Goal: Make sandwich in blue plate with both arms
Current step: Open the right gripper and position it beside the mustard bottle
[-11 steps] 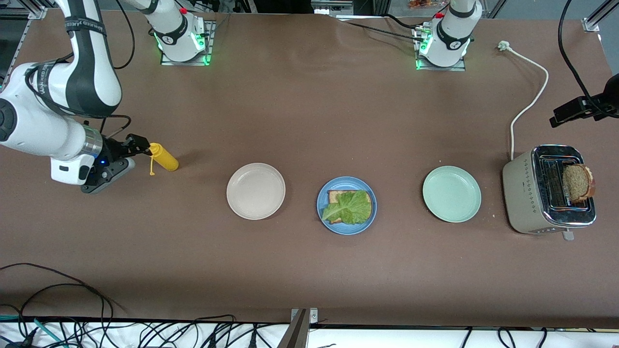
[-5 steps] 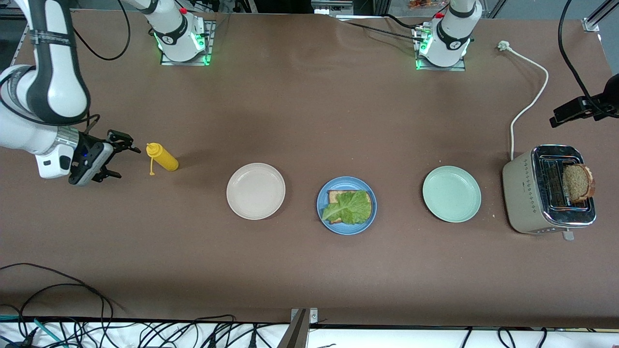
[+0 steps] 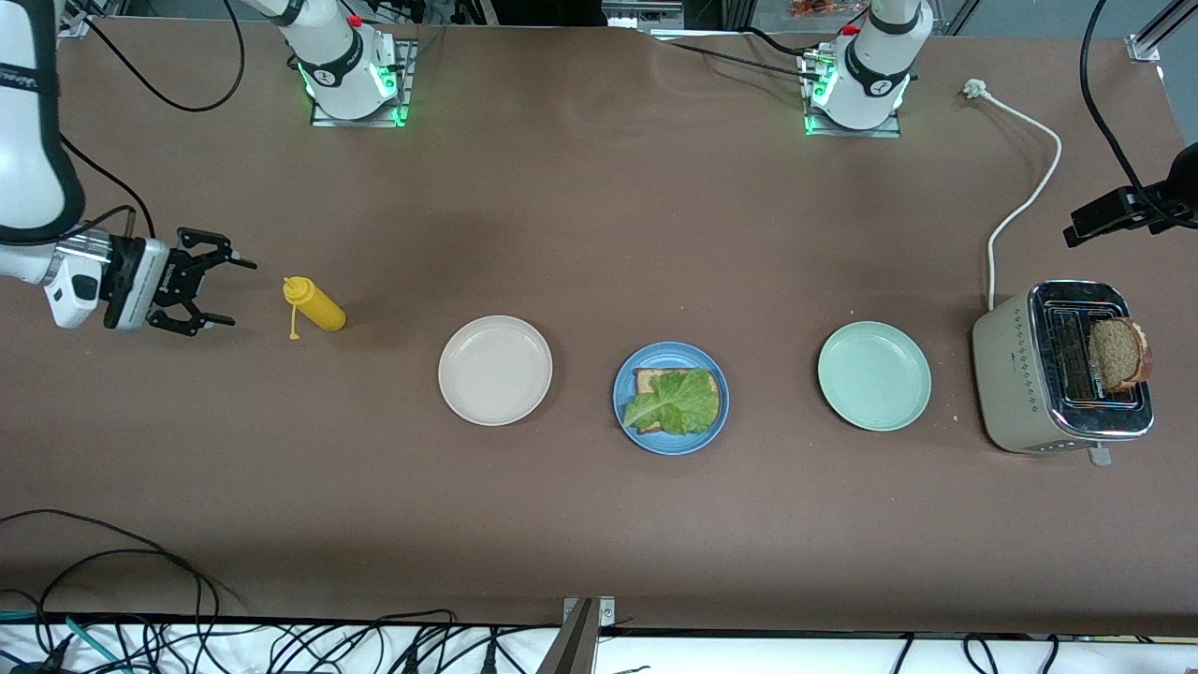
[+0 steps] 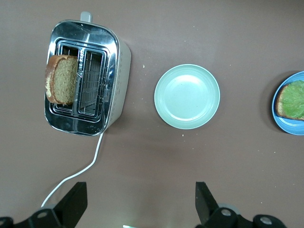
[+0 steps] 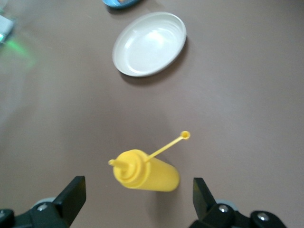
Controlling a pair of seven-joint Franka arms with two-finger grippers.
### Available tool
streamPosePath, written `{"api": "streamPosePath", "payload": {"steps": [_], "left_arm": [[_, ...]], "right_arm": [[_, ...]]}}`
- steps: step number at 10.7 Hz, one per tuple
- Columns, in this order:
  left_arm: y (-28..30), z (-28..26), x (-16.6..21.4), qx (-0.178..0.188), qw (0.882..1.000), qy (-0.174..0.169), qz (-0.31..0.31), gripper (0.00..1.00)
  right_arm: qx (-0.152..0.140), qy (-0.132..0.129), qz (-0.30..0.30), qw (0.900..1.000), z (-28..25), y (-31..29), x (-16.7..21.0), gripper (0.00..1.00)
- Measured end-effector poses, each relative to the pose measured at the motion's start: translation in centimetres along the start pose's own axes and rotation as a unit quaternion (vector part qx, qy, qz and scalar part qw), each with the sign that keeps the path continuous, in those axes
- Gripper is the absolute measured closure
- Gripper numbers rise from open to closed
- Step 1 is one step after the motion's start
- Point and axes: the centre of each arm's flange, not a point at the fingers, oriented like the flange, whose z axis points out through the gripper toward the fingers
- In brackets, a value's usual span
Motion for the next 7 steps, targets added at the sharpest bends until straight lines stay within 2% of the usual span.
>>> {"api": "streamPosePath", "payload": {"steps": [1, 3, 7], "left_arm": [[0.0, 0.0, 0.0, 0.000, 1.000, 0.000, 0.000, 0.00], [0.0, 0.0, 0.0, 0.000, 1.000, 0.000, 0.000, 0.00], [0.0, 0.0, 0.0, 0.000, 1.000, 0.000, 0.000, 0.00]], "right_arm": [[0.015, 0.018, -0.011, 1.000, -0.1, 0.1, -1.4, 0.00], [0.030, 0.037, -0.025, 0.999, -0.6, 0.2, -3.1, 0.00], [0.053, 0.059, -0.067, 0.995, -0.7, -0.2, -2.7, 0.00]]}}
